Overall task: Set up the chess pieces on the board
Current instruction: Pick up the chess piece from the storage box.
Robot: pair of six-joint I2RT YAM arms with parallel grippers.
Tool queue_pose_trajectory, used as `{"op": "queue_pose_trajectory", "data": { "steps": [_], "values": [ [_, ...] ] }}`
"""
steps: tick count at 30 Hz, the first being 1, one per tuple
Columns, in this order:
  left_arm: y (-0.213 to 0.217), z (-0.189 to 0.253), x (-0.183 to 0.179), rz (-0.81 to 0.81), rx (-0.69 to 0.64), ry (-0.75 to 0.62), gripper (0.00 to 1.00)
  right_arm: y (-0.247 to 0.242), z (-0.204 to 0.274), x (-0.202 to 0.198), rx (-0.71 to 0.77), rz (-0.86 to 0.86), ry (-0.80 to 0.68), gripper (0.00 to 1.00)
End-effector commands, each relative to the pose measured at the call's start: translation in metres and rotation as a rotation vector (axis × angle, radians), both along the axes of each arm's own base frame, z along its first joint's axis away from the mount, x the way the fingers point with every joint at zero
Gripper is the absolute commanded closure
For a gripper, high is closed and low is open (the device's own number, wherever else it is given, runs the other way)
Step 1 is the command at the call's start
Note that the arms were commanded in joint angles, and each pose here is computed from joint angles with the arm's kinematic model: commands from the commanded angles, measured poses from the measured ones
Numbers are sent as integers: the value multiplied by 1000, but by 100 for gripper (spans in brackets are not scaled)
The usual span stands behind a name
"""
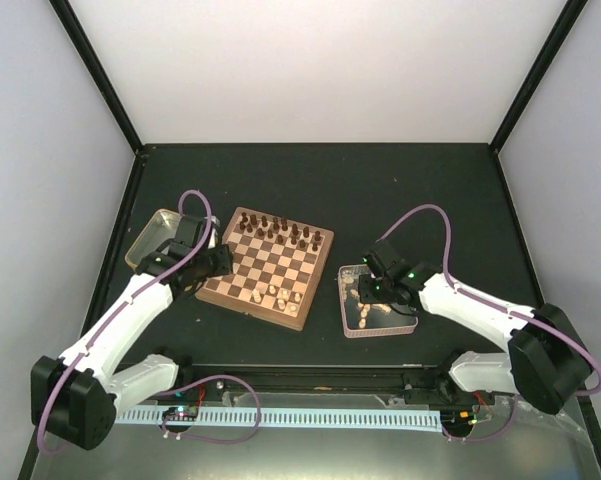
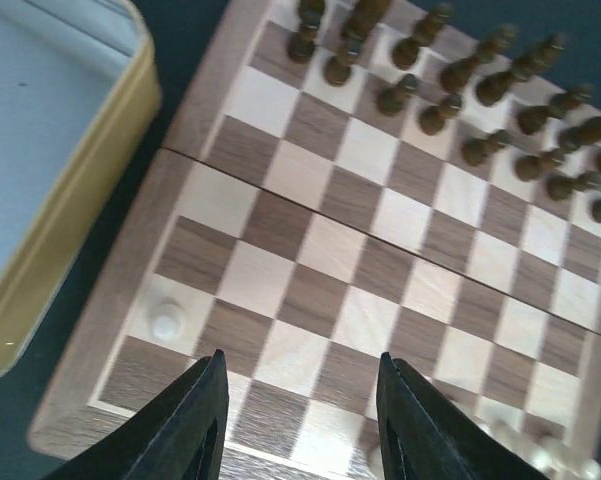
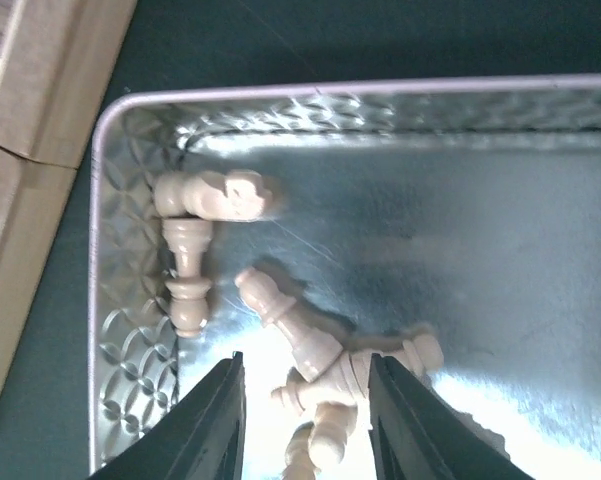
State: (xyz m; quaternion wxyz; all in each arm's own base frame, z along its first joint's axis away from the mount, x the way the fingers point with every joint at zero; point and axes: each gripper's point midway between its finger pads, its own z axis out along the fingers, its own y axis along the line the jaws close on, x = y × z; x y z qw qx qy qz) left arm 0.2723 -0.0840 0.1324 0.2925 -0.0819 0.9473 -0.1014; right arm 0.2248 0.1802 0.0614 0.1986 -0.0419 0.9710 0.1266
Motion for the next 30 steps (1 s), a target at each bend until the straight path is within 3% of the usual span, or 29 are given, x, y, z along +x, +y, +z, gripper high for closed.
{"op": "queue_pose_trajectory", "data": {
  "steps": [1,12,20,24,30],
  "values": [
    [-25,25,-4,-112,-117,-38,57,-10,-2,-12,-61,12,48,66],
    [-37,30,-9,-176,-172,-42,57,-3,-15,-25,-70,21,112,74],
    [-37,29,-13,-186,-174,-44,57,-7,-30,-23,-121,-14,137,87],
    [-37,30,-14,-188,-177,-49,57,-11,-21,-16,-130,-44,91,98],
    [-35,38,-15,-181,-179,-80,56,-13,21,-2,-78,-74,-52,99]
  ]
}}
